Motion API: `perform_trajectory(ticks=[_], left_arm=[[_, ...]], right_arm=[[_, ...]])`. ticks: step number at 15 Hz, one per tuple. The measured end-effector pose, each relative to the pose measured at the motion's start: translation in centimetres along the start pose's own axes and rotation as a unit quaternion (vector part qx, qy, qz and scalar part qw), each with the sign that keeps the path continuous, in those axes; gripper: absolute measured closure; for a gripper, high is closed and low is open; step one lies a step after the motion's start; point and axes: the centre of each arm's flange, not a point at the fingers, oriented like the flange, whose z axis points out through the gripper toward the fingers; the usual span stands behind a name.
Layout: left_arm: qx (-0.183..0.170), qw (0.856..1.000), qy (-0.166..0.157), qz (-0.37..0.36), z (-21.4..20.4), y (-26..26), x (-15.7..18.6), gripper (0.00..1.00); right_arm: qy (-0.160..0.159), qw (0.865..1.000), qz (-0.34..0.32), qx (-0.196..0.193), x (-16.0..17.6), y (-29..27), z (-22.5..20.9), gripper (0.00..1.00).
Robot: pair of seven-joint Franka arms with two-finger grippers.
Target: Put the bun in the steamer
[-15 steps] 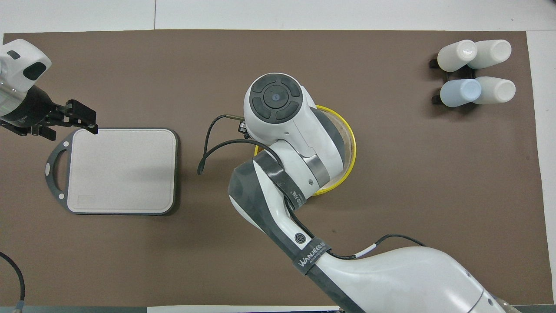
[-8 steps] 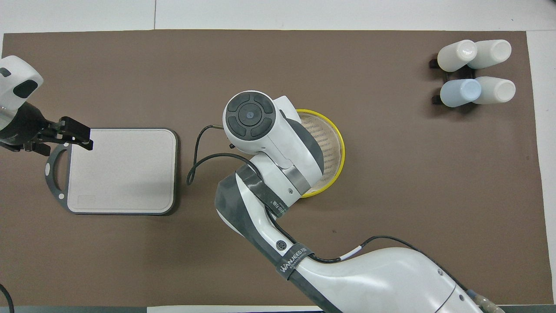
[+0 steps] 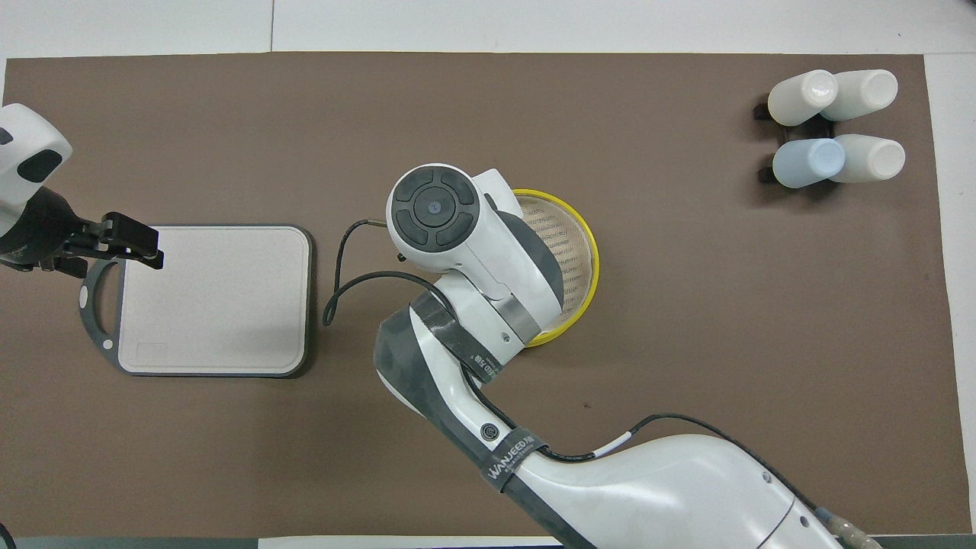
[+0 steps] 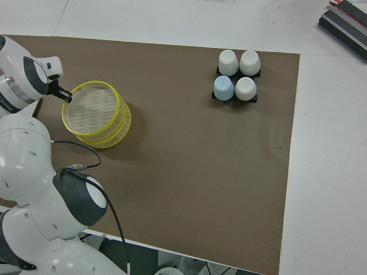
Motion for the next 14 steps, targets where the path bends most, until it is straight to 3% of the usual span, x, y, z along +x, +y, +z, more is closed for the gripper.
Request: perform_trajectory(ticks=[2,3,6,7,11,12,14], left_arm=[[0.0,1.0,0.0,0.009,-0.1,0.0,-0.5,0.0],[0.0,1.0,0.001,0.011,-0.2,0.0,-0.8,0.0],[0.001,1.0,0.002,0.013,-0.3,0.0,-1.5,0.0],[0.001,1.0,0.006,0.014,-0.4,0.0,-1.5,0.0],[0.0,0.999,0.037,0.014,-0.9,0.0,-0.9,0.0],[0.0,0.999,0.039,0.014,-1.0,0.0,-0.8,0.0],[0.0,0.999,0.04,0.014,-1.0,0.0,-0.8,0.0]], right_arm=[[0.003,1.0,0.0,0.004,0.1,0.0,0.2,0.92],[0.003,1.0,0.0,0.003,0.1,0.1,0.4,0.86],[-0.001,1.0,-0.001,-0.005,-0.2,0.4,1.4,0.6],[-0.002,1.0,-0.001,-0.007,-0.2,0.4,1.4,0.45],[0.006,1.0,0.002,0.0,0.3,0.6,-0.2,0.06],[0.007,1.0,0.003,0.001,0.4,0.8,-0.9,0.0],[0.008,1.0,-0.002,-0.001,0.8,1.5,-3.2,0.0]])
